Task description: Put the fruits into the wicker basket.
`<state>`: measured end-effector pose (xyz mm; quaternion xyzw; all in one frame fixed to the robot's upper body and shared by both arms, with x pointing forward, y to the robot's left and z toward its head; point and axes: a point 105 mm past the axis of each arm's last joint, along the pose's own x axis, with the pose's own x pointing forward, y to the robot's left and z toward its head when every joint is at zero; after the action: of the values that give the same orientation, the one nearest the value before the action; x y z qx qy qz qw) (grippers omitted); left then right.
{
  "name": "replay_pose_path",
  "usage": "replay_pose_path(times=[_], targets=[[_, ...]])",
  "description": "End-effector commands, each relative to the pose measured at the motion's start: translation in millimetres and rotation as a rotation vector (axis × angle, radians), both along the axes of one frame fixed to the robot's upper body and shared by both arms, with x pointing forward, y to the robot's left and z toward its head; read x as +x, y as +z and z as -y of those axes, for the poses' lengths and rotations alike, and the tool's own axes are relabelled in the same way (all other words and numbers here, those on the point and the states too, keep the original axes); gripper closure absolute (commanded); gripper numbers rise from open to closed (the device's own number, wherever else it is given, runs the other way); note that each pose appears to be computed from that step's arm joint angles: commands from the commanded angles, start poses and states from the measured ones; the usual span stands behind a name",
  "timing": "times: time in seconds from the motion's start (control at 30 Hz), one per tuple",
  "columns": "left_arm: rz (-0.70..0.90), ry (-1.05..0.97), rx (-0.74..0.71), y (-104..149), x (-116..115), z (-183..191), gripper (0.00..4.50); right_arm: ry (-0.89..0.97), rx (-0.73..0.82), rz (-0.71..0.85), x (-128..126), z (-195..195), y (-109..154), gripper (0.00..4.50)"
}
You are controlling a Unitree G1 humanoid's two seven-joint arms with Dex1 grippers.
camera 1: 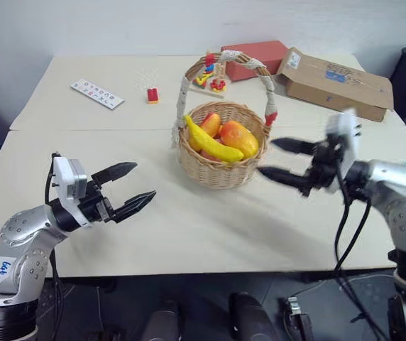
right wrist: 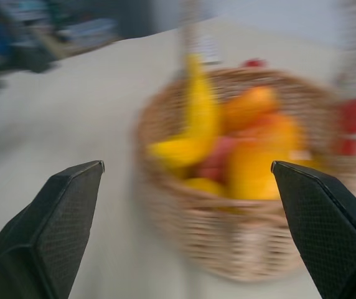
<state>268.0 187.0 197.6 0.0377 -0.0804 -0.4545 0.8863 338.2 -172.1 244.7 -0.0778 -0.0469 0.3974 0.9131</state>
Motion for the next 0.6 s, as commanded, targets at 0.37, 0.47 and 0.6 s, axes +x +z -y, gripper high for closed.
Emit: replay_pose_path(times=[0.37,0.47,0.6], targets=[[0.043,-0.028,-0.017,11.3,2.1,7.6,0.0,-0.208,0.157,0.18,55.5,-35.1,15.9,0.61],[0.049,-0.029,-0.019,12.9,2.7,7.9,0.0,-0.222,0.165,0.199,58.5,-36.9,18.5,1.6],[0.061,-0.045,-0.023,15.6,2.1,11.1,0.0,-0.206,0.171,0.232,53.4,-34.6,23.2,2.99]])
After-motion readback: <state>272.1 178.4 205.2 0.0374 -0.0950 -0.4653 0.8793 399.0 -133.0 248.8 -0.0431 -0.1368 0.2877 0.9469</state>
